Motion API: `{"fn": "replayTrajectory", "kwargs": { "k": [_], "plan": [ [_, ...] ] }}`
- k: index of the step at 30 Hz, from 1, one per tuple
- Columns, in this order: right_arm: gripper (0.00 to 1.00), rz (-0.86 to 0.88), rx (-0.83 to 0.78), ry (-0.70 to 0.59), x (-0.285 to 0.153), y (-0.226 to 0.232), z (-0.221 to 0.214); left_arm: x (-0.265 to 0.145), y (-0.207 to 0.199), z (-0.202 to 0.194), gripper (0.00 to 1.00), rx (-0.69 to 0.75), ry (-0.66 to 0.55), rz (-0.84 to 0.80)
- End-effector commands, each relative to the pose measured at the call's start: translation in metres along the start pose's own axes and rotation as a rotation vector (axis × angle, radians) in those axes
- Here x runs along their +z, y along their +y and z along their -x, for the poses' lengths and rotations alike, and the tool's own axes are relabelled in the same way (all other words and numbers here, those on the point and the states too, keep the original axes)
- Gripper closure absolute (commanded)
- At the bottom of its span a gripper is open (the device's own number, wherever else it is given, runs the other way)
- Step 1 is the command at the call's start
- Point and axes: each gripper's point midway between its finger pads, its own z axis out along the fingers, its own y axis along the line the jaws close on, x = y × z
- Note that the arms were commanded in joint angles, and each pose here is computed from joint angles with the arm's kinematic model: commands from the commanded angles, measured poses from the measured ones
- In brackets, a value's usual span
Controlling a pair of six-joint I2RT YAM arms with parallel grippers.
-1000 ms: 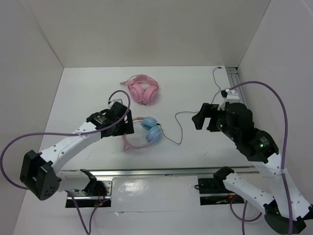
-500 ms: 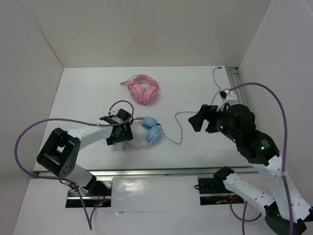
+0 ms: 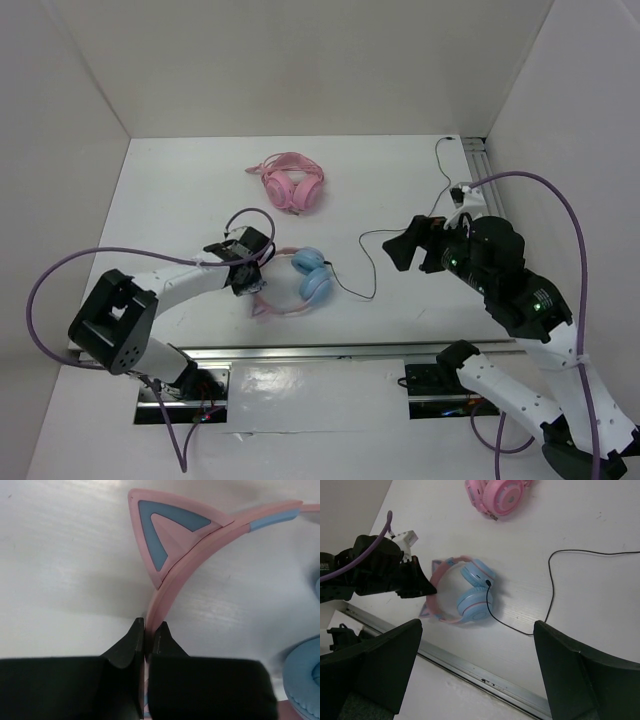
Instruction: Wrap the headphones
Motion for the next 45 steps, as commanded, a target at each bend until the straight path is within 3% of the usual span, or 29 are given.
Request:
{"fn": "replayTrajectory", "kwargs": {
  "k": [1,4,5,6,7,9,10,14,16,22,29,36,45],
  "plan": [
    [0.00,0.119,0.010,-0.072,0.004,0.022,0.014,-0.036,0.008,-0.001,1.00,0.031,0.011,0.032],
    [0.00,0.295,-0.028,-0.076,0.005,0.045,0.001,-0.074,0.020,0.010,1.00,0.036,-0.033,0.076],
    [0.00,0.413,-0.064,-0.166,0.000,0.065,0.015,-0.098,0.015,0.030,1.00,0.018,-0.116,0.039],
    [0.00,0.549,-0.095,-0.142,-0.004,0.077,-0.008,-0.111,0.027,0.032,1.00,0.034,-0.127,0.072],
    [0.00,0.658,-0.143,-0.271,-0.014,0.093,0.009,-0.134,0.027,0.052,1.00,0.010,-0.203,0.058],
    [0.00,0.724,-0.145,-0.303,-0.006,0.092,-0.009,-0.155,0.042,0.060,1.00,0.036,-0.222,0.094],
    [0.00,0.756,-0.167,-0.378,-0.009,0.097,0.000,-0.171,0.038,0.073,1.00,0.032,-0.255,0.075],
    [0.00,0.751,-0.270,-0.387,0.021,0.096,-0.001,-0.207,0.046,0.095,1.00,0.061,-0.319,0.066],
    [0.00,0.774,-0.312,-0.298,0.048,0.099,-0.014,-0.215,0.048,0.101,1.00,0.078,-0.333,0.063],
    [0.00,0.734,-0.356,-0.195,0.109,0.100,-0.033,-0.239,0.054,0.119,1.00,0.081,-0.381,0.045],
    [0.03,0.878,-0.333,-0.105,0.126,0.113,-0.068,-0.255,0.062,0.132,1.00,0.050,-0.402,0.025],
    [0.07,0.887,-0.324,-0.049,0.143,0.116,-0.092,-0.267,0.071,0.143,1.00,0.013,-0.430,0.014],
    [0.23,0.889,-0.321,0.001,0.182,0.116,-0.111,-0.279,0.078,0.152,1.00,-0.017,-0.446,0.001]
  ]
}}
